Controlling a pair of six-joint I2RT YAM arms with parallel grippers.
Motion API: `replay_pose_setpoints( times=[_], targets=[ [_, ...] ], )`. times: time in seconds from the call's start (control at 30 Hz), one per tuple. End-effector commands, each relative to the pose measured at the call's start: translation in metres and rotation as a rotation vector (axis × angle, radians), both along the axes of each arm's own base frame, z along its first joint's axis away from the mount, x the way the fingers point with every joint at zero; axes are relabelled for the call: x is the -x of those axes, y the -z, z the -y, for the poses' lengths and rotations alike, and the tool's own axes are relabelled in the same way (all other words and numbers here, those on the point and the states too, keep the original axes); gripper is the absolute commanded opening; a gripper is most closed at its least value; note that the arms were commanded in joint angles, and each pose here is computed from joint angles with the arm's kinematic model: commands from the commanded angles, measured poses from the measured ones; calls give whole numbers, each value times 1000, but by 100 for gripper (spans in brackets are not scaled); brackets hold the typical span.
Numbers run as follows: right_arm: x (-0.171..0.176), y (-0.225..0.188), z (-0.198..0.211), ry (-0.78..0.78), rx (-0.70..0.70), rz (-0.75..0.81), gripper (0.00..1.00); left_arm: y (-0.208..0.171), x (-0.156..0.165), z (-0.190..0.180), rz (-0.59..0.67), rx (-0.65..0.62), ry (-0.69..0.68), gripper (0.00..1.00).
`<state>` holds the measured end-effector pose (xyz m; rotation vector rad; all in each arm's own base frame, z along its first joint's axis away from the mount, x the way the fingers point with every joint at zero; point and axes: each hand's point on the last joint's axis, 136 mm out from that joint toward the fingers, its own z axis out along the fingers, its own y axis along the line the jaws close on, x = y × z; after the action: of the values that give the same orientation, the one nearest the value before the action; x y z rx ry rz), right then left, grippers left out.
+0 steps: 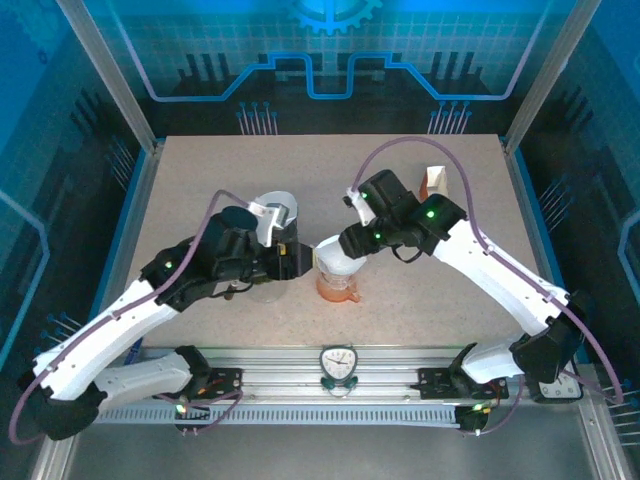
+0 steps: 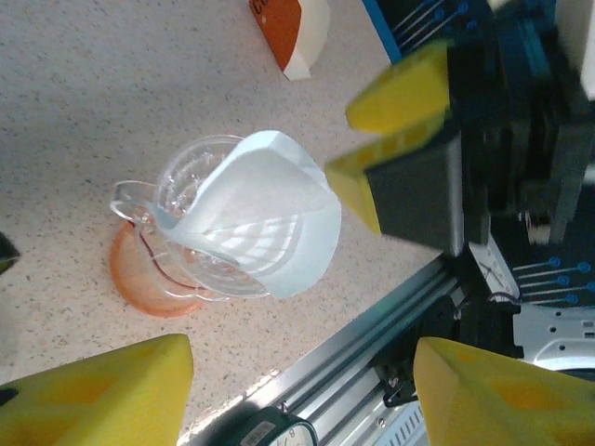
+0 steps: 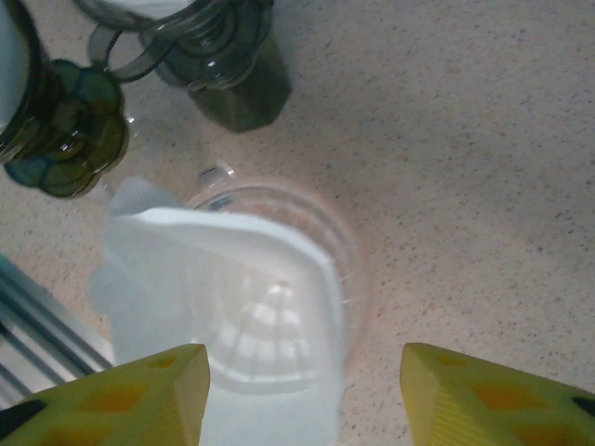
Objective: Place the coffee filter in the dripper
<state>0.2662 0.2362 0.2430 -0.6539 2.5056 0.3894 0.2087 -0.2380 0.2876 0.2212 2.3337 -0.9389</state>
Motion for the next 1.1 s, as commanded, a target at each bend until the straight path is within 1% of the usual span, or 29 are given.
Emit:
replay_pose_setpoints(
  times=[0.0, 0.13, 0.23, 0.37, 0.43, 0.6, 0.67, 0.77, 0.87, 0.9, 1.0, 1.07],
  targets=[
    [-12, 7, -4, -36, -19, -10, 56, 1, -1, -3, 1, -41, -9, 65],
    [-22, 19, -6, -59, 4, -36, 55, 2, -3, -2, -6, -36, -18, 66],
    [-22, 22, -12, -92, -20, -48, 55, 4, -4, -2, -9, -38, -24, 68],
    [-23, 24, -17, -108, -30, -58, 52, 7, -5, -2, -10, -44, -32, 69],
    [-24, 26, -17, -107, -28, -59, 46, 8, -5, -2, -12, -45, -30, 69],
    [-24, 30, -19, -111, -25, -75, 29, 9, -6, 0, -15, -45, -25, 69],
    [-23, 31, -20, -111, -23, -77, 24, 9, -6, 0, -14, -43, -25, 69],
    [-22, 32, -19, -103, -19, -80, 13, 10, -6, 1, -16, -40, -25, 69],
    [-23, 31, -16, -55, -14, -71, 1, 10, -6, 2, -20, -31, -25, 69],
    [-23, 30, -13, -31, -8, -64, 0, 11, -7, 3, -24, -30, -28, 69],
    [-20, 28, -11, 23, 14, -45, 0, 14, -9, 5, -36, -32, -34, 69],
    [-18, 32, -10, 46, 55, -28, 0, 17, -12, 6, -44, -41, -40, 69]
  ],
)
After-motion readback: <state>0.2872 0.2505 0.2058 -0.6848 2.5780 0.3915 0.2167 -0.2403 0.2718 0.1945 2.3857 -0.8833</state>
